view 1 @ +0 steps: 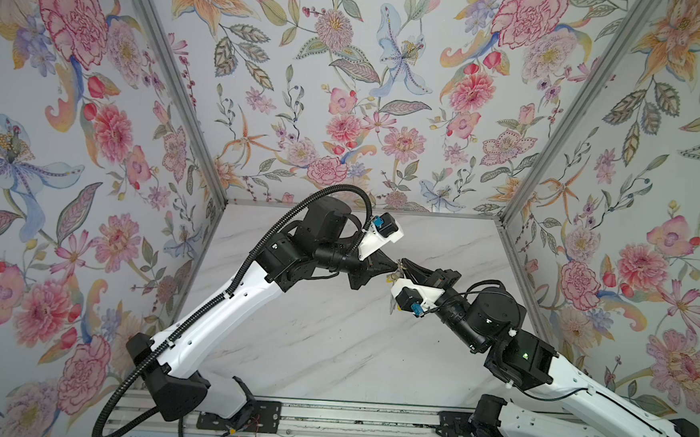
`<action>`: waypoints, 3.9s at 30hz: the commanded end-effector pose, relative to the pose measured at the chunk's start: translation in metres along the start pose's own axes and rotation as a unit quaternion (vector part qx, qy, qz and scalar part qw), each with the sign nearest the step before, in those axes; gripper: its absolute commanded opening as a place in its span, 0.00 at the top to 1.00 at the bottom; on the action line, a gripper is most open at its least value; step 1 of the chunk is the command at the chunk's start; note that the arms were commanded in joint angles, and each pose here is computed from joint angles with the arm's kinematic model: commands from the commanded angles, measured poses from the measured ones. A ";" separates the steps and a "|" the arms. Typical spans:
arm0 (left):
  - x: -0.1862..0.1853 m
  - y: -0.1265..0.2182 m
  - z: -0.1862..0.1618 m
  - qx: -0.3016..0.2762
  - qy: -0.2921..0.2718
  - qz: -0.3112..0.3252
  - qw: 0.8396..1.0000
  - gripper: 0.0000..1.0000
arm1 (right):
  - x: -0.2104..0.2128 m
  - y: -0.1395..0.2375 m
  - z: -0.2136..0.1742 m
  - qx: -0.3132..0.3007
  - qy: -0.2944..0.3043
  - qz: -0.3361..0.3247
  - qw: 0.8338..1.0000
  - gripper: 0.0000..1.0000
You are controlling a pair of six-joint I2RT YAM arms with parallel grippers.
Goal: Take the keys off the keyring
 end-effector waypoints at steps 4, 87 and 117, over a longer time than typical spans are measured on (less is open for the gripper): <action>-0.011 0.014 0.029 -0.060 -0.038 -0.002 0.997 1.00 | 0.016 0.003 0.007 -0.030 -0.016 0.031 0.999 1.00; -0.019 0.036 0.021 -0.183 -0.208 0.071 0.958 1.00 | 0.011 0.010 0.000 -0.089 -0.110 0.037 0.989 1.00; -0.008 0.063 0.032 -0.295 -0.235 0.225 0.898 1.00 | 0.032 0.021 0.008 -0.093 -0.090 0.016 0.991 1.00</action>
Point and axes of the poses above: each gripper's point midway between its finger pads, its own y axis back along the fingers, its own x axis along the line the jaws close on, z = x × y, the point moved 2 cm from there along y, back along the fingers, and after that the axes turned 4 degrees about y, right-handed, at the moved point
